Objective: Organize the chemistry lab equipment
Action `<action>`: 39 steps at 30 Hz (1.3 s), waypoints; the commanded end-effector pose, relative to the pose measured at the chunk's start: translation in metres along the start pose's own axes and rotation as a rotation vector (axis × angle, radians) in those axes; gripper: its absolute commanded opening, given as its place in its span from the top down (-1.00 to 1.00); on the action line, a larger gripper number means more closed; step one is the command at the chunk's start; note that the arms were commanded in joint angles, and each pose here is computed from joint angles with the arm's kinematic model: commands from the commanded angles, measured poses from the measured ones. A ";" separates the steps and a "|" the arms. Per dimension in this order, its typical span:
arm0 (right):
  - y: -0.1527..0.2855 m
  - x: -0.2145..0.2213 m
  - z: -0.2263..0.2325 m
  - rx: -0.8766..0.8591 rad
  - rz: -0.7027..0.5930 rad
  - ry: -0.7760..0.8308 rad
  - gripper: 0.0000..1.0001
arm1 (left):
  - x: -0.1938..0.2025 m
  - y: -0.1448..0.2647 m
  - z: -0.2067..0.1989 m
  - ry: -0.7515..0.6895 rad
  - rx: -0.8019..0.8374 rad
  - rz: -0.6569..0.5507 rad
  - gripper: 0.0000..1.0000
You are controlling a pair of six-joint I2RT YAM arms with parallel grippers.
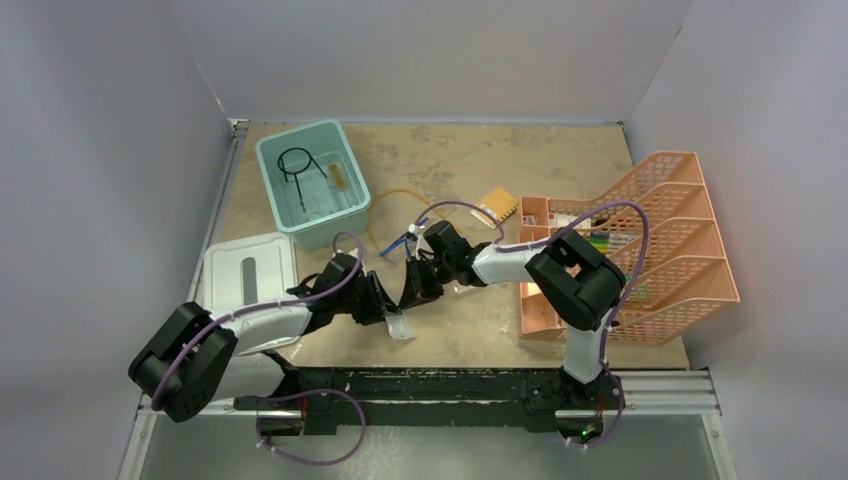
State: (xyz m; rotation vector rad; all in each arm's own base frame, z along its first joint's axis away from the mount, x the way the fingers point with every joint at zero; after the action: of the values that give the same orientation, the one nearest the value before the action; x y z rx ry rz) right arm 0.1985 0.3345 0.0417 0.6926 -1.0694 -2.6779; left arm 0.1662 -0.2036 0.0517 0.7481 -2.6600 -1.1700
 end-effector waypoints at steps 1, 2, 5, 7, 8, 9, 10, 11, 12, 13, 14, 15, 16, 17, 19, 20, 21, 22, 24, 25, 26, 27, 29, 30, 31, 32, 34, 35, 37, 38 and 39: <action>-0.012 0.021 -0.023 0.083 0.044 -0.029 0.68 | 0.000 0.000 0.007 0.011 -0.016 -0.021 0.50; -0.011 0.022 -0.023 0.086 0.045 -0.029 0.68 | -0.002 0.002 0.004 0.009 -0.013 -0.036 0.57; -0.006 0.022 -0.022 0.099 0.049 -0.029 0.68 | -0.006 0.009 0.004 -0.013 -0.050 -0.060 0.81; -0.003 0.018 -0.020 0.115 0.041 -0.023 0.65 | -0.009 0.013 0.002 -0.035 -0.064 -0.077 0.96; 0.000 0.014 -0.020 0.131 0.031 -0.017 0.64 | -0.011 0.014 0.000 -0.042 -0.067 -0.084 1.00; 0.002 0.010 -0.019 0.143 0.020 -0.009 0.63 | -0.012 0.015 -0.002 -0.052 -0.073 -0.088 1.00; 0.005 0.004 -0.018 0.154 0.004 0.001 0.62 | -0.014 0.017 -0.004 -0.060 -0.076 -0.093 1.00; 0.009 -0.001 -0.016 0.164 -0.013 0.011 0.61 | -0.015 0.019 -0.006 -0.071 -0.081 -0.096 1.00; 0.013 -0.007 -0.015 0.174 -0.033 0.017 0.59 | -0.017 0.020 -0.010 -0.086 -0.082 -0.100 1.00; 0.020 -0.015 -0.011 0.179 -0.061 0.024 0.58 | -0.020 0.023 -0.016 -0.101 -0.080 -0.106 1.00; 0.027 -0.023 -0.008 0.185 -0.091 0.029 0.57 | -0.023 0.025 -0.021 -0.118 -0.080 -0.115 1.00; 0.035 -0.032 -0.006 0.193 -0.121 0.031 0.55 | -0.028 0.030 -0.033 -0.138 -0.066 -0.130 1.00; 0.045 -0.040 -0.003 0.200 -0.148 0.031 0.54 | -0.030 0.032 -0.035 -0.160 -0.081 -0.134 1.00; 0.055 -0.048 0.000 0.205 -0.181 0.038 0.52 | -0.036 0.038 -0.050 -0.189 -0.067 -0.150 1.00; 0.075 -0.066 0.006 0.223 -0.253 0.059 0.47 | -0.046 0.047 -0.071 -0.257 -0.065 -0.165 1.00; 0.085 -0.073 0.010 0.232 -0.282 0.077 0.44 | -0.052 0.053 -0.084 -0.288 -0.056 -0.177 1.00; 0.095 -0.081 0.013 0.247 -0.316 0.094 0.42 | -0.058 0.060 -0.097 -0.316 -0.054 -0.188 1.00; 0.106 -0.088 0.017 0.258 -0.347 0.106 0.41 | -0.066 0.069 -0.111 -0.335 -0.049 -0.201 1.00; 0.126 -0.100 0.021 0.283 -0.408 0.110 0.40 | -0.090 0.090 -0.137 -0.359 -0.057 -0.252 1.00; 0.135 -0.104 0.022 0.288 -0.438 0.104 0.40 | -0.103 0.100 -0.148 -0.368 -0.063 -0.278 1.00; 0.144 -0.108 0.022 0.291 -0.468 0.098 0.39 | -0.116 0.110 -0.156 -0.375 -0.068 -0.300 1.00; 0.150 -0.110 0.021 0.300 -0.492 0.091 0.39 | -0.129 0.118 -0.163 -0.377 -0.071 -0.326 1.00; 0.160 -0.113 0.020 0.322 -0.532 0.089 0.38 | -0.154 0.132 -0.172 -0.378 -0.073 -0.373 1.00; 0.164 -0.114 0.019 0.329 -0.544 0.089 0.38 | -0.167 0.136 -0.175 -0.383 -0.082 -0.396 1.00; 0.167 -0.115 0.019 0.336 -0.551 0.090 0.38 | -0.178 0.141 -0.179 -0.392 -0.092 -0.418 1.00; 0.168 -0.115 0.018 0.342 -0.555 0.091 0.38 | -0.188 0.146 -0.182 -0.397 -0.105 -0.444 1.00; 0.170 -0.116 0.017 0.352 -0.559 0.092 0.38 | -0.211 0.153 -0.187 -0.388 -0.111 -0.490 1.00; 0.172 -0.117 0.017 0.357 -0.562 0.094 0.38 | -0.223 0.156 -0.189 -0.376 -0.110 -0.510 1.00; 0.174 -0.119 0.016 0.368 -0.568 0.096 0.38 | -0.245 0.159 -0.190 -0.352 -0.120 -0.548 1.00; 0.174 -0.120 0.016 0.374 -0.570 0.099 0.38 | -0.256 0.157 -0.188 -0.341 -0.126 -0.556 1.00; 0.175 -0.121 0.014 0.382 -0.569 0.098 0.37 | -0.266 0.154 -0.186 -0.329 -0.127 -0.557 1.00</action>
State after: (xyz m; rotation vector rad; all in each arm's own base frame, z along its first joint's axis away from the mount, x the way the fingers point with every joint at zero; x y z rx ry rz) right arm 0.2870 0.2601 0.2011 1.2814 -1.5253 -2.8737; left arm 0.3702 -0.1276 0.3052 1.3936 -2.7102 -1.6398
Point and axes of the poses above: each gripper's point midway between its finger pads, its own y axis back along the fingers, its own z axis along the line the jaws close on, x = y × z, the point moved 4 cm from there along y, back along the fingers, and after that the axes turned 11 degrees about y, right-handed, at the moved point
